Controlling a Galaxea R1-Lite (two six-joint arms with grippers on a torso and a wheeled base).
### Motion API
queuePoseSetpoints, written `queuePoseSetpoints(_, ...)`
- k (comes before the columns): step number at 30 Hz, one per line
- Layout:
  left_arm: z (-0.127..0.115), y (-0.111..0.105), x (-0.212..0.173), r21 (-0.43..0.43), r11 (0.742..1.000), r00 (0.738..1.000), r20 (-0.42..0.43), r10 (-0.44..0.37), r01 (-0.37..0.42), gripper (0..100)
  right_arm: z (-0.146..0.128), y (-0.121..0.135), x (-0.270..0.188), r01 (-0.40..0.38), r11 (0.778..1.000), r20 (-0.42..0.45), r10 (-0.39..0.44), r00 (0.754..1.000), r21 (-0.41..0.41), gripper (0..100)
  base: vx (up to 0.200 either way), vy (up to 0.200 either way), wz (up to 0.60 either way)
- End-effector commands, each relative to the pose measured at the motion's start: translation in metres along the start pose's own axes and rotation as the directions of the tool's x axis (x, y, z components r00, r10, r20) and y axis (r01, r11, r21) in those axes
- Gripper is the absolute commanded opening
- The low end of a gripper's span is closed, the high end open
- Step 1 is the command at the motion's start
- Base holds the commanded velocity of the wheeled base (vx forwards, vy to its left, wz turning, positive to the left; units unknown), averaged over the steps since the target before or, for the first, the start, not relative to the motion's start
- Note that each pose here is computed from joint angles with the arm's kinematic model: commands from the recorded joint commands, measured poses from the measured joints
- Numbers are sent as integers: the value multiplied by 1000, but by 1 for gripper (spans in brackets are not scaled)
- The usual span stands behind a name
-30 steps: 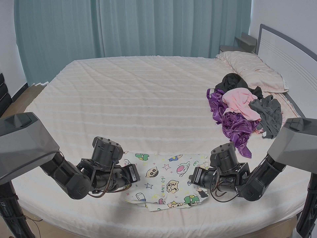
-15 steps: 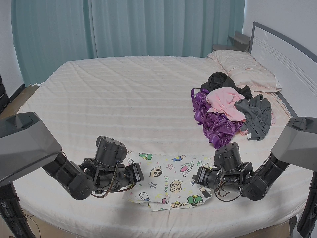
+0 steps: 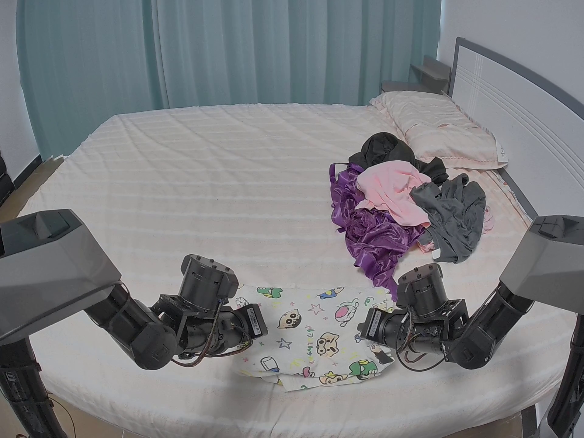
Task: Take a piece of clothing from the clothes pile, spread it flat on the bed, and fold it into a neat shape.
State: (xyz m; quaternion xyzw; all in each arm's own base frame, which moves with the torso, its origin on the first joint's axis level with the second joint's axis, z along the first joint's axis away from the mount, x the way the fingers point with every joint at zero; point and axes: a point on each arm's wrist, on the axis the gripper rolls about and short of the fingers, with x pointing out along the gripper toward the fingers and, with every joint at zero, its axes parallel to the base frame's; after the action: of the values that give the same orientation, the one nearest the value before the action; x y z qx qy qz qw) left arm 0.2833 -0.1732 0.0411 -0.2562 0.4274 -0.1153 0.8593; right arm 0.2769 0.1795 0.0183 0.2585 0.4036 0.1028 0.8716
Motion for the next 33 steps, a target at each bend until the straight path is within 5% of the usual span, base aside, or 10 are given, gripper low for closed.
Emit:
queuePoseSetpoints(1, -1, 2, 3, -12, 1000, 1000, 0, 13, -13, 100, -1, -1, 2, 6, 1000, -5, -6, 1000, -1, 0, 0, 0, 0)
queuePoseSetpoints(3, -2, 4, 4, -15, 1000, 1000, -3, 25, -25, 100, -3, -2, 3, 11, 1000, -13, -11, 1000, -4, 0, 0, 0, 0)
queuePoseSetpoints(4, -4, 6, 4, -16, 999, 999, -8, 31, -32, 100, -4, -2, 3, 12, 1000, -14, -13, 1000, -6, 100, 0, 0, 0)
queuePoseSetpoints(10, -6, 14, 1, -24, 997, 998, -1, 69, -69, 100, -6, -10, -2, 42, 999, -16, -42, 999, -21, 100, 0, 0, 0)
queuePoseSetpoints(16, 8, 14, -11, -46, 994, 990, 93, 102, -98, 100, 7, -26, -27, 88, 996, 39, -88, 995, 3, 100, 0, 0, 0)
queuePoseSetpoints(23, 16, 7, -26, -98, 993, 984, 155, 85, -70, 100, -15, -42, -46, 125, 992, -31, -125, 992, -9, 100, 0, 0, 0)
queuePoseSetpoints(27, 17, 5, -28, -117, 991, 984, 162, 79, -60, 100, -27, -46, -48, 82, 996, -17, -82, 996, -24, 100, 0, 0, 0)
queuePoseSetpoints(28, 17, 5, -28, -118, 991, 984, 162, 79, -60, 100, -29, -44, -46, 71, 997, -16, -72, 997, -32, 0, 0, 0, 0)
queuePoseSetpoints(33, 16, 5, -27, -121, 991, 984, 160, 79, -60, 100, -38, -44, -39, 69, 996, -56, -72, 996, -53, 0, 0, 0, 0)
